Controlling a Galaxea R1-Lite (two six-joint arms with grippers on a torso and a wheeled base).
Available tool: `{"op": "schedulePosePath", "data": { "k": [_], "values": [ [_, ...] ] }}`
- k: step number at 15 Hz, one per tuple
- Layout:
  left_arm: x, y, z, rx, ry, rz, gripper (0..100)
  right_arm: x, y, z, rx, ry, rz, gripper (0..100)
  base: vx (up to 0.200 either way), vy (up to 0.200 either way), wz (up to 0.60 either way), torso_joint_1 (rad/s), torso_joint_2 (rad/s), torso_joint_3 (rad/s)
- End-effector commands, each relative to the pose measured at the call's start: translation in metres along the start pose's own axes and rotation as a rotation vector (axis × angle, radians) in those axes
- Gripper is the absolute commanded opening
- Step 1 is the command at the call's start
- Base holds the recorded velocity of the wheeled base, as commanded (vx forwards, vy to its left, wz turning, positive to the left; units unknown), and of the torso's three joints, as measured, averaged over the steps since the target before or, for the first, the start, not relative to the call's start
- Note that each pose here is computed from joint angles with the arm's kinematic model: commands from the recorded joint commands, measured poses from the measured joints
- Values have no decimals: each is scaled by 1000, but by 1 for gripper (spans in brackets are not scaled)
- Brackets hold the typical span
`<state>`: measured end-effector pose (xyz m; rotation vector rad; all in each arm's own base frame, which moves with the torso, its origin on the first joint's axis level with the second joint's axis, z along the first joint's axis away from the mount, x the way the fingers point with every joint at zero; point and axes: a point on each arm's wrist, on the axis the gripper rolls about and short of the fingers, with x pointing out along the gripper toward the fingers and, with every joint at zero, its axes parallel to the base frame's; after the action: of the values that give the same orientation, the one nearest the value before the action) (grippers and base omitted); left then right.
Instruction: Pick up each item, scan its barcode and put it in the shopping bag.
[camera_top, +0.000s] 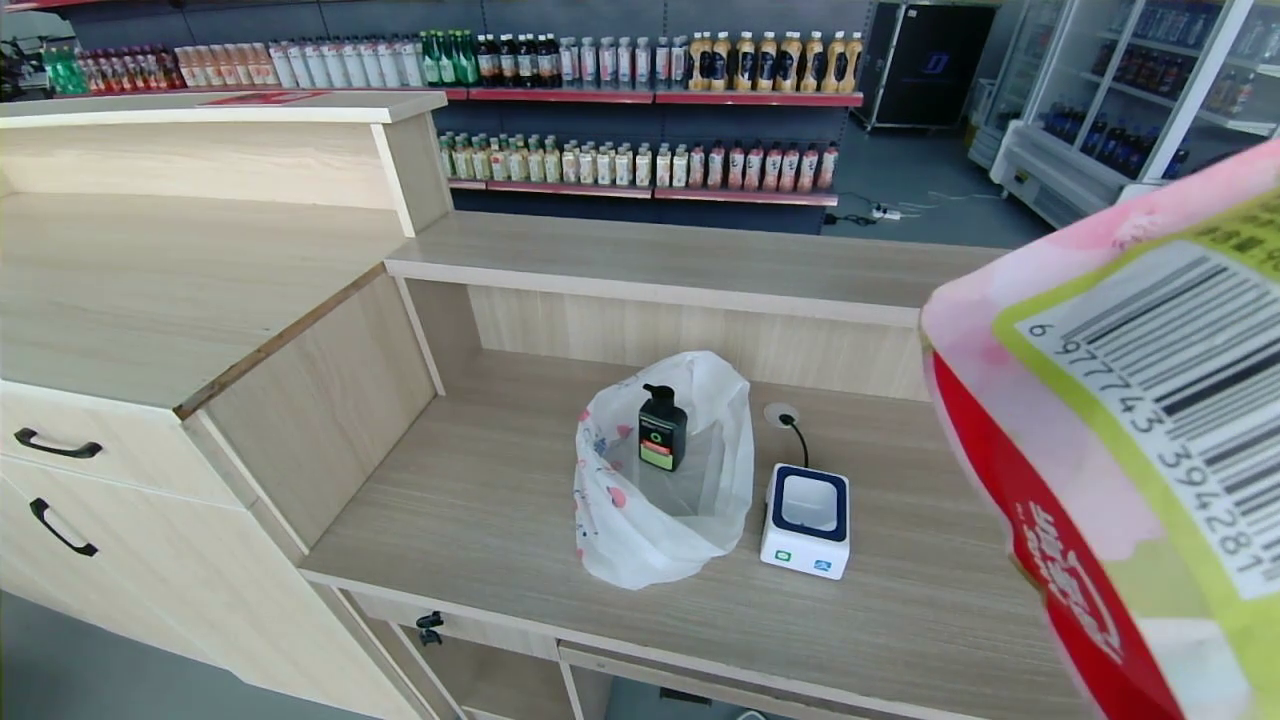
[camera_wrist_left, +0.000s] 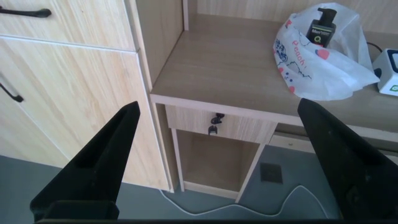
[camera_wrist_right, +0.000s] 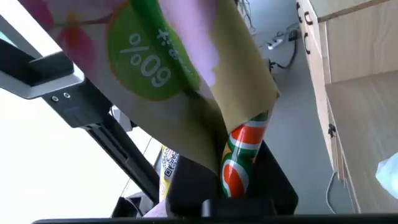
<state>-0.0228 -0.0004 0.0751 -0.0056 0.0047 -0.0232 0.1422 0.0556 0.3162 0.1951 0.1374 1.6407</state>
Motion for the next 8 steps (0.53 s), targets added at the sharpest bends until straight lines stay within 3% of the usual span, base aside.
{"op": "schedulePosePath", "data": {
  "k": [1, 4, 8],
  "values": [
    [0, 0, 0, -1, 1, 0, 100, 5, -11, 1, -9, 7, 18, 0, 0, 0, 0, 0, 0, 0],
    [0, 0, 0, -1, 1, 0, 100, 12, -9, -5, -61, 17, 64, 0, 0, 0, 0, 0, 0, 0],
    [0, 0, 0, -1, 1, 0, 100, 25, -27, -13, -209, 27, 114, 0, 0, 0, 0, 0, 0, 0]
  ]
}}
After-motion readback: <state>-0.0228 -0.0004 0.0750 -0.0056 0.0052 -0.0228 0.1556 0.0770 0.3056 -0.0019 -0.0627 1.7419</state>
